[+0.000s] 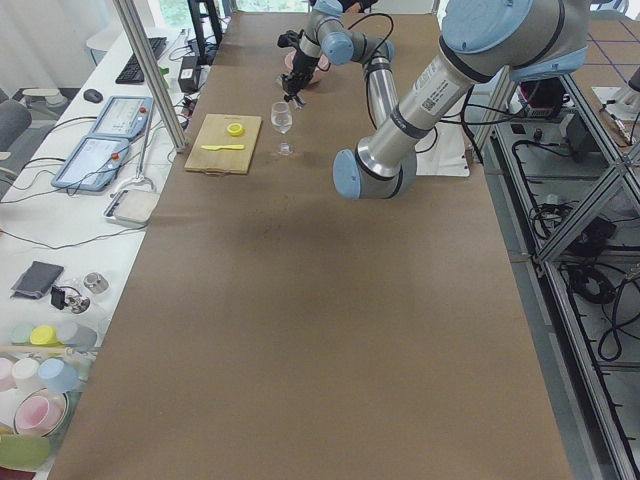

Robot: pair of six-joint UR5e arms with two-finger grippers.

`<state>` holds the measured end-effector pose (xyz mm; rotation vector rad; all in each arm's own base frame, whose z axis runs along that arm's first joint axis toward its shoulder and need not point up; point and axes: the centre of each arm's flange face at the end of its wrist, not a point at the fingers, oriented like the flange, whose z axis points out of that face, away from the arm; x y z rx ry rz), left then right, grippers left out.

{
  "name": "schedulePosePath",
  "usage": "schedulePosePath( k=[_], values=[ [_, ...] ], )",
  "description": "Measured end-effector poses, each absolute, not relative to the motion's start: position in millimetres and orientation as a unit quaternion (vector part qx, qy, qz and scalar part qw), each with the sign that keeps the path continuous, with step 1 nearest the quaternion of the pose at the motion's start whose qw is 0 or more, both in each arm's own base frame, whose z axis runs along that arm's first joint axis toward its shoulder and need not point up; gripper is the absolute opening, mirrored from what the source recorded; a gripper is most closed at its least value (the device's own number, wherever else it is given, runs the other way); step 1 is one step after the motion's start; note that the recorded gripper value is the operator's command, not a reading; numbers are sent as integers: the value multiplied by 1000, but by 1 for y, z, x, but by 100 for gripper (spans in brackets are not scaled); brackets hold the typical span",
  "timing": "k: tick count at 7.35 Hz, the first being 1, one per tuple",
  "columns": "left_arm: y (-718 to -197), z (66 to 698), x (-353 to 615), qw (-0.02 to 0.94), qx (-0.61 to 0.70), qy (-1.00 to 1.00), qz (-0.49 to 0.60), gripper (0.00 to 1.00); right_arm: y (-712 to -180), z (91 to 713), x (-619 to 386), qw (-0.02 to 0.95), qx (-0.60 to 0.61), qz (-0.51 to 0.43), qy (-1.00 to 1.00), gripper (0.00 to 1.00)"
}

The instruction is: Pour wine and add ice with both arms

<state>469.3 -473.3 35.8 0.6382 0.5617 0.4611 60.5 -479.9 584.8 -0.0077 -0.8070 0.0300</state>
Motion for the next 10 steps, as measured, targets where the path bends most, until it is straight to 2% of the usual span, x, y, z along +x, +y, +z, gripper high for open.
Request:
schedulePosePath(
  k=[4, 10],
  values=[
    [-498, 30, 476, 900, 270, 219, 262, 0, -480, 585, 60, 919, -5, 15, -393, 100],
    [-501, 12, 477, 907, 221, 158, 323, 0, -479, 587, 60, 919, -7, 16, -394, 100]
  ],
)
